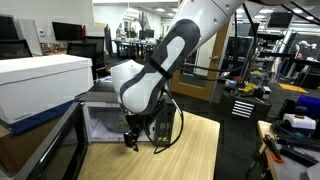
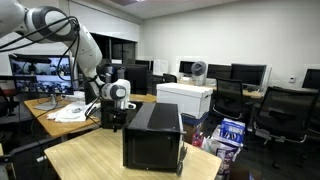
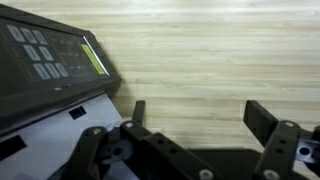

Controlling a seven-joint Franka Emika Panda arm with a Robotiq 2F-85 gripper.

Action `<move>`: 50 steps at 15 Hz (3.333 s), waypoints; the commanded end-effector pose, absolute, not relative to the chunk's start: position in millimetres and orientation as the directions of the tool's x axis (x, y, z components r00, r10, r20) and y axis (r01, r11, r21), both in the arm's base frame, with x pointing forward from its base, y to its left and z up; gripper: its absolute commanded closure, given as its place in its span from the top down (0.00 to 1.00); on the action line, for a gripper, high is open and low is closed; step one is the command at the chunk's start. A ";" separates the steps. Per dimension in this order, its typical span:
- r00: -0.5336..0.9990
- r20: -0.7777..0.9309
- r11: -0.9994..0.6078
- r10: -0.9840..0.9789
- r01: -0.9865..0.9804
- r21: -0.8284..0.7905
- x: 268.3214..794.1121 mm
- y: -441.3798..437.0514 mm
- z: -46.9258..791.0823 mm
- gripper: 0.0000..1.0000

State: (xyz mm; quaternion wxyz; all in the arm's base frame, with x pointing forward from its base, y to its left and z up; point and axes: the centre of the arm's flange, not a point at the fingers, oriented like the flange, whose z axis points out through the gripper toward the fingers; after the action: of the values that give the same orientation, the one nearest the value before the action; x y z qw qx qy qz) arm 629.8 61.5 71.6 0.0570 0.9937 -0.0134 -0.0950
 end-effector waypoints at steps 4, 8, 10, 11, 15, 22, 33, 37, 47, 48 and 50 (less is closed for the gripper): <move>0.976 -0.119 -0.980 0.180 0.188 0.061 595.8 104.7 60.5 1.00; 0.938 -0.119 -0.929 0.326 0.341 0.145 587.8 126.9 51.0 1.00; 0.916 -0.113 -0.898 0.386 0.401 0.182 584.7 138.4 49.2 1.00; 0.904 -0.112 -0.883 0.413 0.428 0.193 582.2 144.6 48.1 1.00; 0.860 -0.127 -0.834 0.494 0.510 0.212 573.0 166.1 42.5 1.00; 0.822 -0.112 -0.788 0.558 0.567 0.240 569.4 184.7 34.0 1.00; 0.778 -0.080 -0.716 0.623 0.609 0.342 572.0 184.2 30.1 1.00; 0.775 -0.085 -0.713 0.626 0.613 0.341 572.2 178.5 27.8 1.00; 0.787 -0.106 -0.721 0.607 0.602 0.342 581.1 165.2 20.9 1.00; 0.787 -0.106 -0.721 0.607 0.602 0.342 581.0 165.2 20.9 1.00; 0.787 -0.106 -0.721 0.607 0.602 0.342 581.0 165.2 20.9 1.00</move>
State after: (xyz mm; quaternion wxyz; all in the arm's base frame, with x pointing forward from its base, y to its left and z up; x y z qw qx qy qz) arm 581.0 165.2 20.9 0.1820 0.9277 0.3260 0.0067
